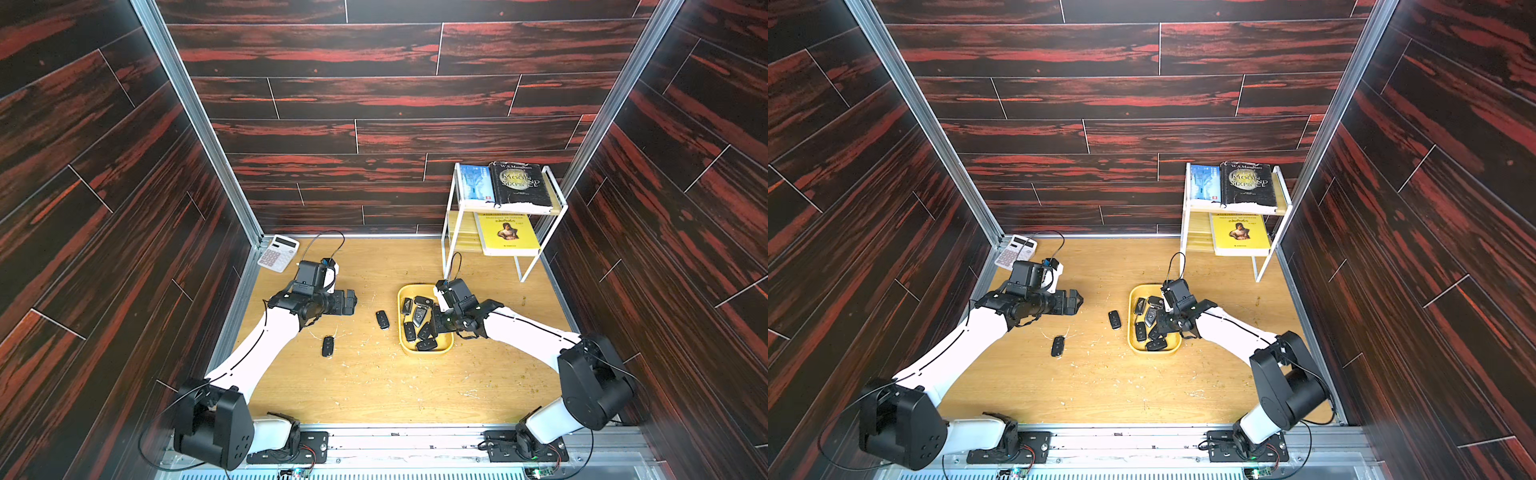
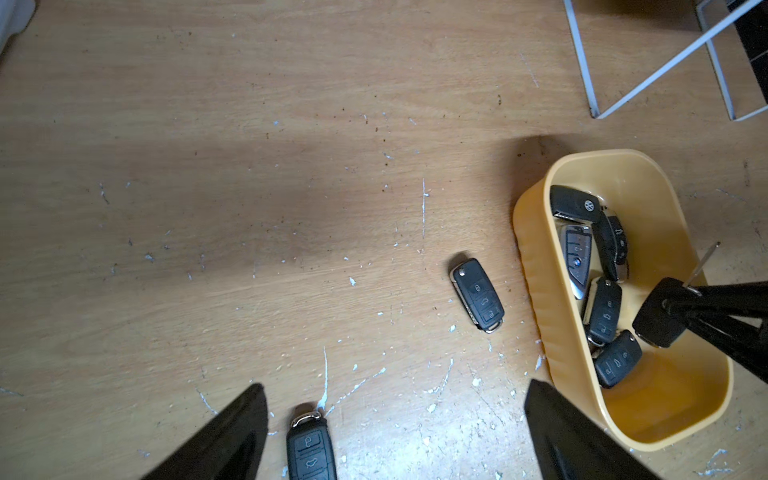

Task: Place the car key into the storage box
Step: Place the car key in the storage box.

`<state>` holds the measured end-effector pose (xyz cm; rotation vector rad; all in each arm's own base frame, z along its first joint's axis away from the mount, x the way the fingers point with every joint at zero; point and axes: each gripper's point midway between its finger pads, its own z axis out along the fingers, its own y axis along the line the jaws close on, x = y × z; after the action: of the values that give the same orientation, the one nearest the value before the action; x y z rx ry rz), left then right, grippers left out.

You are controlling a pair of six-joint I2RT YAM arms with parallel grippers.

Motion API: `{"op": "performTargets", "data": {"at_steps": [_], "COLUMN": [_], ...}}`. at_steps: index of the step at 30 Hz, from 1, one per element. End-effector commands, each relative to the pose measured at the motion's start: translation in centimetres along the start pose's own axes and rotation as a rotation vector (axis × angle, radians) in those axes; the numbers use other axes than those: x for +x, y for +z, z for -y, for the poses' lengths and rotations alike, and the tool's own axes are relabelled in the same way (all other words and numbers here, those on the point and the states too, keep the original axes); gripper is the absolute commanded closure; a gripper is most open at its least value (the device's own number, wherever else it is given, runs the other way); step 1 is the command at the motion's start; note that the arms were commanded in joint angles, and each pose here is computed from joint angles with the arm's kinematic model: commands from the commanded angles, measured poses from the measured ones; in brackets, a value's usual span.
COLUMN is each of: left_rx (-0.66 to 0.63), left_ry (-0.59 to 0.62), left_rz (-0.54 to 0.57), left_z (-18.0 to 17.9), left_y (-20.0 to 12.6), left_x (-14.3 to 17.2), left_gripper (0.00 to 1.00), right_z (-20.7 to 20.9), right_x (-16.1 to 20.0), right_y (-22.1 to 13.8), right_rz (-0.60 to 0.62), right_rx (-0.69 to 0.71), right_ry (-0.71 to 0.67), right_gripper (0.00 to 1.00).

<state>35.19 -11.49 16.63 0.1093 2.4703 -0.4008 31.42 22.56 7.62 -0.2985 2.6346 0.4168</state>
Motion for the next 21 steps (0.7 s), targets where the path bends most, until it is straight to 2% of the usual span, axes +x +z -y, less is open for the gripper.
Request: {"op": "performTargets", "data": {"at_steps": [1, 3, 6, 13, 14, 15, 19, 21], "left_rx": [-0.031, -0.041, -0.044, -0.060, -0.060, -0.054, -0.054, -0.060], "left_ry": [-0.066, -0.079, -0.072, -0.071, -0.084, -0.089, -0.097, -0.097], "left_rz": [-0.008, -0.007, -0.001, -0.007, -0.021, -0.038, -0.079, -0.141], "left_z": [-0.9, -1.2, -1.3, -1.5, -1.6, -1.5, -1.6, -1.5], "left_y": [-0.2, -0.2, -0.2, -0.4, -0.2, 0.0, 0.9, 0.8], "left_x": [-0.2, 0.0, 0.0, 0.0, 0.2, 0.4, 0.4, 1.2], "left_gripper": [0.00, 0.00, 0.00, 0.00, 0.00, 0.00, 0.00, 0.00], "right_z": [-0.5, -0.4, -0.3, -0.6, -0.6, -0.6, -0.9, -1.2], "right_x": [-1.1, -0.8, -1.0, -1.4, -1.5, -1.6, -2.3, -2.8], "right_y": [0.5, 1.0, 1.1, 1.1, 1.0, 1.0, 0.2, -0.6], "right_rz": [0.012, -0.007, 0.005, 0.008, 0.009, 0.011, 0.037, 0.062], "right_rx": [-0.007, -0.005, 0.000, -0.005, -0.004, -0.003, -0.012, -0.027], "right_ry": [0.003, 0.002, 0.006, 0.008, 0.009, 0.011, 0.008, 0.005], "right_gripper": [1.00, 1.00, 0.77, 0.61, 0.51, 0.36, 0.33, 0.34]}}
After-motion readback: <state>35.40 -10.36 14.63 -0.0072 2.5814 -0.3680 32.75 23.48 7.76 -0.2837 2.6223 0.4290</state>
